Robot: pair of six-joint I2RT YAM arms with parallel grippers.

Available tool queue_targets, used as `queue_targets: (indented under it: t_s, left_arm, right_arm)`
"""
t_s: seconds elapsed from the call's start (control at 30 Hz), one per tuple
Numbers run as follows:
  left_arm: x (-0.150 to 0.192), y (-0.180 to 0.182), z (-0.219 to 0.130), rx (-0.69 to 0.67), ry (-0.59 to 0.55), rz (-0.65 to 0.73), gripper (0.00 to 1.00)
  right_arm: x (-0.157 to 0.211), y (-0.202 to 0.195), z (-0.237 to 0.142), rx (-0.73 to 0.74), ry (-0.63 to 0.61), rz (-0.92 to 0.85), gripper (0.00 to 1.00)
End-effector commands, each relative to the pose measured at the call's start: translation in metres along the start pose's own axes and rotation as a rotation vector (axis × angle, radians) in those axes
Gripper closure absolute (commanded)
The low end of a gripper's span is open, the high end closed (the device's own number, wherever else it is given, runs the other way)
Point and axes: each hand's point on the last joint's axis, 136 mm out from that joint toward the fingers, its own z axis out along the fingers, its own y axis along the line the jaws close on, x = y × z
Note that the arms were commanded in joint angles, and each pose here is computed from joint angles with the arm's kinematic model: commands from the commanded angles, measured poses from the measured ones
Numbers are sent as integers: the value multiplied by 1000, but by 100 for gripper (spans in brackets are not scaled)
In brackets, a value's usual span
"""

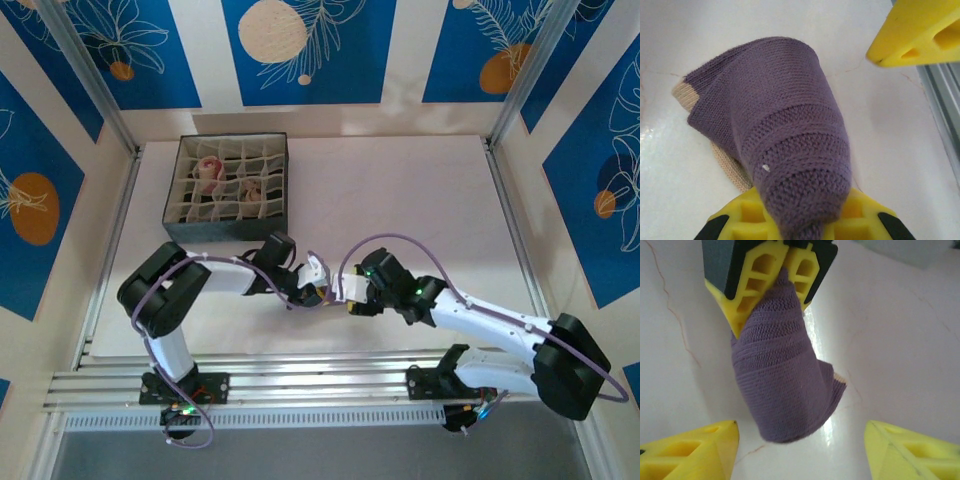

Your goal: Roll the socks

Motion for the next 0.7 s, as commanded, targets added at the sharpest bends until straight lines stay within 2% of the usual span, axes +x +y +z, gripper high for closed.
queue_targets:
  t_s: [0.0,0.4,0.5,0.6,0.67]
  left_arm:
    - [4,-12,-3,105,11,-108,100]
    - [-17,-4,-13,169,-65,-190,100]
    - [-24,-5,-16,194,-81,-207,100]
    - [-29,-5,-18,212,-96,-223,100]
    - [-33,-5,-20,209,-104,-220,99]
  right_arm:
    - [-13,-8,7,41,-44,-60,33]
    - [-5,19,50,-117,7,-80,35]
    - [-5,21,60,-135,16,-71,39]
    - [-9,22,69,-146,33,-60,54]
    - [-11,23,73,-146,46,-55,78]
